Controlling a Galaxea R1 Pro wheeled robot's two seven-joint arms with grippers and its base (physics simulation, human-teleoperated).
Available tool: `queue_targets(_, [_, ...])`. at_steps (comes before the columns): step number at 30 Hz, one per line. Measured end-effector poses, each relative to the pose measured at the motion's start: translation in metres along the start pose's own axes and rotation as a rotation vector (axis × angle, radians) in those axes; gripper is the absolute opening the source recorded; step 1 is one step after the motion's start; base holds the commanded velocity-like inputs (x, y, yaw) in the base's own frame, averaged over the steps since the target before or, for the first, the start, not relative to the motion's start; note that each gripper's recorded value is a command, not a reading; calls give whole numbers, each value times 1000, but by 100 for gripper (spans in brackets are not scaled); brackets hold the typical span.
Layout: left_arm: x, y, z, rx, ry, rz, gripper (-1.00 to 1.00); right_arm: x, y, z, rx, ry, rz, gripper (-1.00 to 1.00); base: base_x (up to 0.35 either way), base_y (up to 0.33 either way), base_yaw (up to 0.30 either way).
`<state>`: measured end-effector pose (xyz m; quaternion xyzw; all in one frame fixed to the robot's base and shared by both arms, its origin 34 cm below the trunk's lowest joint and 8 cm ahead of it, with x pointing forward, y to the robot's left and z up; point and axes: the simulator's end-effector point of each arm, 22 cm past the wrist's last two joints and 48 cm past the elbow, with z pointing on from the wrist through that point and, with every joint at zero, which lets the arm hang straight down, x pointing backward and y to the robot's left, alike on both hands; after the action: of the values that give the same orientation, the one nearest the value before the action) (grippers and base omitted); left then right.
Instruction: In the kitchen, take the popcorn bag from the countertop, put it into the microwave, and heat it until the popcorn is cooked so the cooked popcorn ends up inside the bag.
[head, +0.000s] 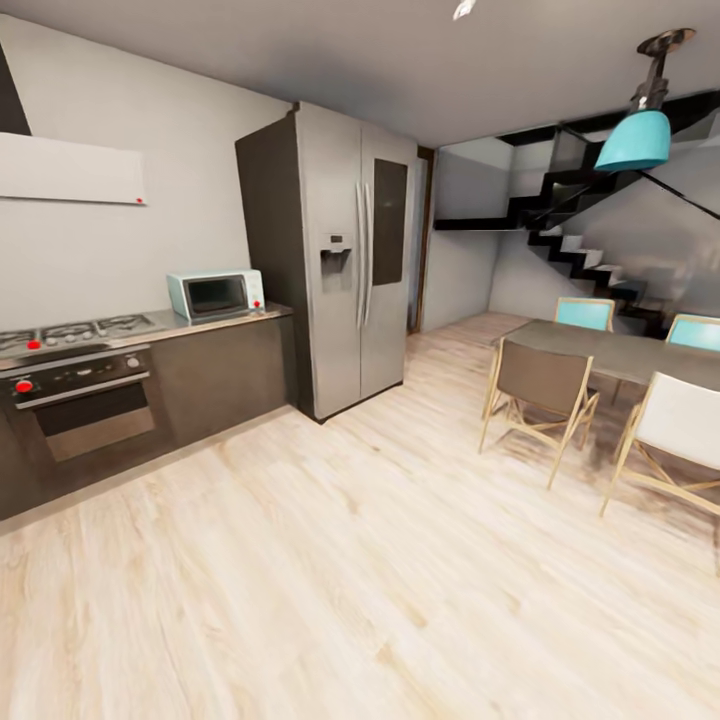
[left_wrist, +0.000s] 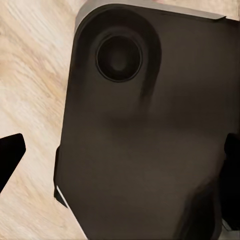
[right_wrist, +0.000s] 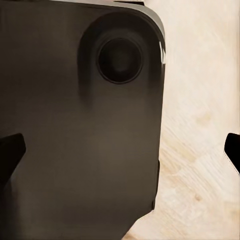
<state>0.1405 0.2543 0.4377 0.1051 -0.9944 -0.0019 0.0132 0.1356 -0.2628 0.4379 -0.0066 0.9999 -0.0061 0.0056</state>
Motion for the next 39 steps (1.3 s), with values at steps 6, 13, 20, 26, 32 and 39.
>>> queue_targets(6, [0,0,0,0,0,-2,100,0,0,0,0,0,0,100,326,0,0])
queue_targets(13, [-1,0,0,0,-3,-2,100,0,0,0,2,0,1,100,326,0,0])
queue_targets(20, [-1,0,0,1,-3,-2,100,0,0,0,2,0,2,100,326,0,0])
queue_targets(26, [-1,0,0,0,-3,-2,100,0,0,0,2,0,3,100,326,0,0])
queue_targets(32, [-1,0,0,0,-5,-2,100,0,0,0,2,0,3,100,326,0,0])
queue_targets(39, [-2,0,0,0,-7,-1,100,0,0,0,2,0,3,100,326,0,0])
